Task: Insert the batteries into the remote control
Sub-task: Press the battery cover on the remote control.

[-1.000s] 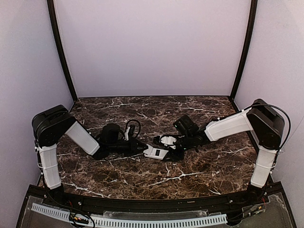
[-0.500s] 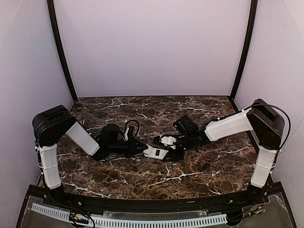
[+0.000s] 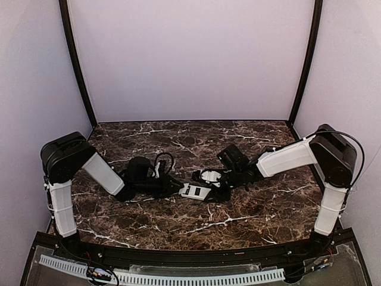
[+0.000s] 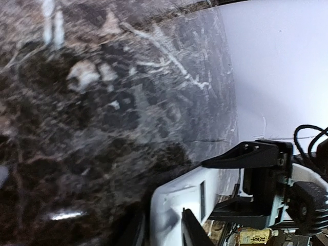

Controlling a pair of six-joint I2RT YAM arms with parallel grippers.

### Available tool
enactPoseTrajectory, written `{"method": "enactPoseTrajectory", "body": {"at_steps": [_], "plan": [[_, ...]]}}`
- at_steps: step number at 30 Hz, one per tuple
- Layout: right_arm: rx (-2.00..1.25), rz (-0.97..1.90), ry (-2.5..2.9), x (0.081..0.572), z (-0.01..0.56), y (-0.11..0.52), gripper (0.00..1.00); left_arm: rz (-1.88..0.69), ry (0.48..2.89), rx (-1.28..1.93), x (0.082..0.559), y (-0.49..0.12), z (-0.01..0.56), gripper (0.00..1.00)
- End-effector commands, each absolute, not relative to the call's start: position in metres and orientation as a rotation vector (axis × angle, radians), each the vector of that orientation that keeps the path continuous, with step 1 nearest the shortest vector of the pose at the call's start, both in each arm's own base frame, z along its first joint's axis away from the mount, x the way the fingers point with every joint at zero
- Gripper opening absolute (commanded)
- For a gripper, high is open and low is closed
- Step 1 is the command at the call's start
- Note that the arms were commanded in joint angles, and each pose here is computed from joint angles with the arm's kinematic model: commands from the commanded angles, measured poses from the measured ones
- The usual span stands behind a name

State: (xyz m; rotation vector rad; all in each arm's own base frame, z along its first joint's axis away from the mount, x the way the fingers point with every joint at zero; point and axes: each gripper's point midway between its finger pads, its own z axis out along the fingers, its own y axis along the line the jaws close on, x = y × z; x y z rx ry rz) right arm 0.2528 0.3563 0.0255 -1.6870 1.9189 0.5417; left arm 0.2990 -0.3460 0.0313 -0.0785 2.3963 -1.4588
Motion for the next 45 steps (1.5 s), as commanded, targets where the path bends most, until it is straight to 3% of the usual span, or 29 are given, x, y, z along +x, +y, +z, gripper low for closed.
{"method": "enactPoseTrajectory", "body": {"at_steps": [1, 23, 45], "plan": [[-1.687, 0.547, 1.933, 0.248, 0.025, 0.353, 0.04, -1.326, 2.529, -0.113, 0.289, -0.329, -0.001, 0.28], [-1.694, 0.536, 1.953, 0.249, 0.022, 0.352, 0.03, -1.263, 2.500, 0.083, 0.285, -0.346, 0.020, 0.33], [-1.670, 0.472, 1.971, 0.259, 0.020, 0.349, 0.04, -1.057, 2.596, 0.252, 0.274, -0.346, 0.007, 0.28]]}}
